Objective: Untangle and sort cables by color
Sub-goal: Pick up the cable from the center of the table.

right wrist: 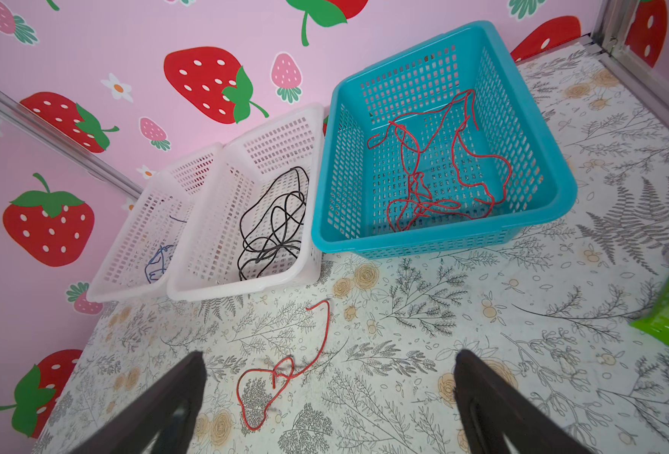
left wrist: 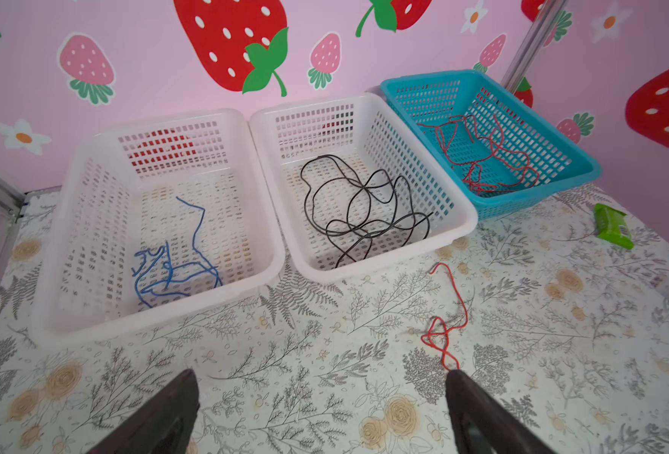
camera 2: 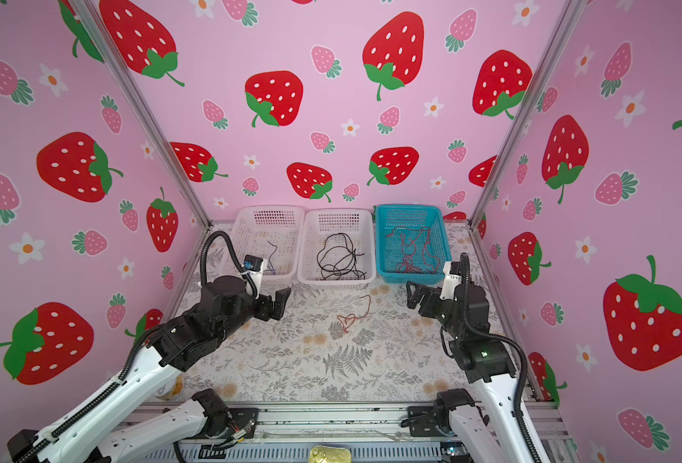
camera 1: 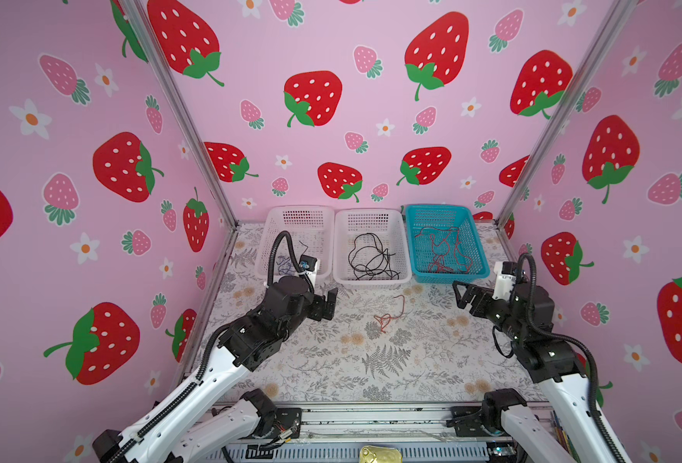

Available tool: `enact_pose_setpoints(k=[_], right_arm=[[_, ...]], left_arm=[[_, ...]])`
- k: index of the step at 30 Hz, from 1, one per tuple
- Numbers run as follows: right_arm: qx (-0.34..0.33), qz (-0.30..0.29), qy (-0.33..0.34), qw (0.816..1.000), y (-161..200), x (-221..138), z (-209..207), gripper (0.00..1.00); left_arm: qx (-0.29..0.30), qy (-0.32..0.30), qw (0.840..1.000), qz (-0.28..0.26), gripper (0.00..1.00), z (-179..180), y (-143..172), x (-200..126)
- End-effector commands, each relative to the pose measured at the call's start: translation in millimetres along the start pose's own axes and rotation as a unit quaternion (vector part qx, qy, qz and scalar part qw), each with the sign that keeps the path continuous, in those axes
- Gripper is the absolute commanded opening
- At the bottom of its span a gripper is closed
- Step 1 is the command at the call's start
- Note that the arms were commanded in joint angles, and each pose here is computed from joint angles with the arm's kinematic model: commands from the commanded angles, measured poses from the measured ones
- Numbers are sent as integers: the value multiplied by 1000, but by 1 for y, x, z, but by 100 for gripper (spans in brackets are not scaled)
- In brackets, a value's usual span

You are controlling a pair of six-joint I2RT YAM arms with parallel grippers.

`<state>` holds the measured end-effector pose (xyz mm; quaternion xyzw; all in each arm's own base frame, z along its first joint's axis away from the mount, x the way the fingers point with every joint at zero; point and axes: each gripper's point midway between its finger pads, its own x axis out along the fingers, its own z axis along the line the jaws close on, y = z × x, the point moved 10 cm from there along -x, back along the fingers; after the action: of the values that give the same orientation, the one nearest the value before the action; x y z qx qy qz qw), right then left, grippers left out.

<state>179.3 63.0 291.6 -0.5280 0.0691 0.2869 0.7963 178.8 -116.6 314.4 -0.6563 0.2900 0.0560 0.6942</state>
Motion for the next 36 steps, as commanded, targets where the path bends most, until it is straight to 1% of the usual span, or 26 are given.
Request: enact_pose_setpoints(k=[1,2,4,9,11,13,16,19,23,25,27,29,31,33,36], right_arm=[[3,13,0,1000,8,14,5,100],[-2,9,-1,1000,9,17,9,99],[-15,20,3,1000,16,27,19,98],[-43,63,4,997,41,50,45,92],[-60,87,2,994,60,64,53,91],[-83,104,-13,991,77,73,66,90],[-124,130,-22,983,97,85,87,87],[-162,148,-22,975,114,95,104,86],[-182,168,-40,968,134,106,112,87],[-188,180,-48,964,143,112,115,82],[-198,192,-49,960,150,119,118,75],[-211,200,-49,956,156,124,121,73],[-216,201,-50,954,160,127,122,66],[-221,204,-48,952,163,131,122,64],[-232,214,-43,948,169,138,122,57]], left_arm=[[-11,-21,1000,4,99,7,16,0],[-10,-23,1000,5,99,8,21,1],[-6,-29,1000,6,99,10,26,1],[-6,-44,999,-1,99,14,32,0],[-14,-43,999,-3,99,14,36,0],[-12,-41,999,-4,99,15,36,-1],[-10,-57,998,-11,99,17,36,-2],[-9,-65,998,-12,99,19,36,-3],[-9,-60,998,-15,99,19,37,-4],[-9,-56,998,-17,99,18,38,-4],[-7,-56,998,-16,99,18,37,-4],[-6,-56,998,-13,99,17,37,-3],[-6,-53,999,-12,99,17,37,-2],[-6,-51,999,-12,99,17,37,-2],[-5,-51,999,-13,99,17,37,-2]])
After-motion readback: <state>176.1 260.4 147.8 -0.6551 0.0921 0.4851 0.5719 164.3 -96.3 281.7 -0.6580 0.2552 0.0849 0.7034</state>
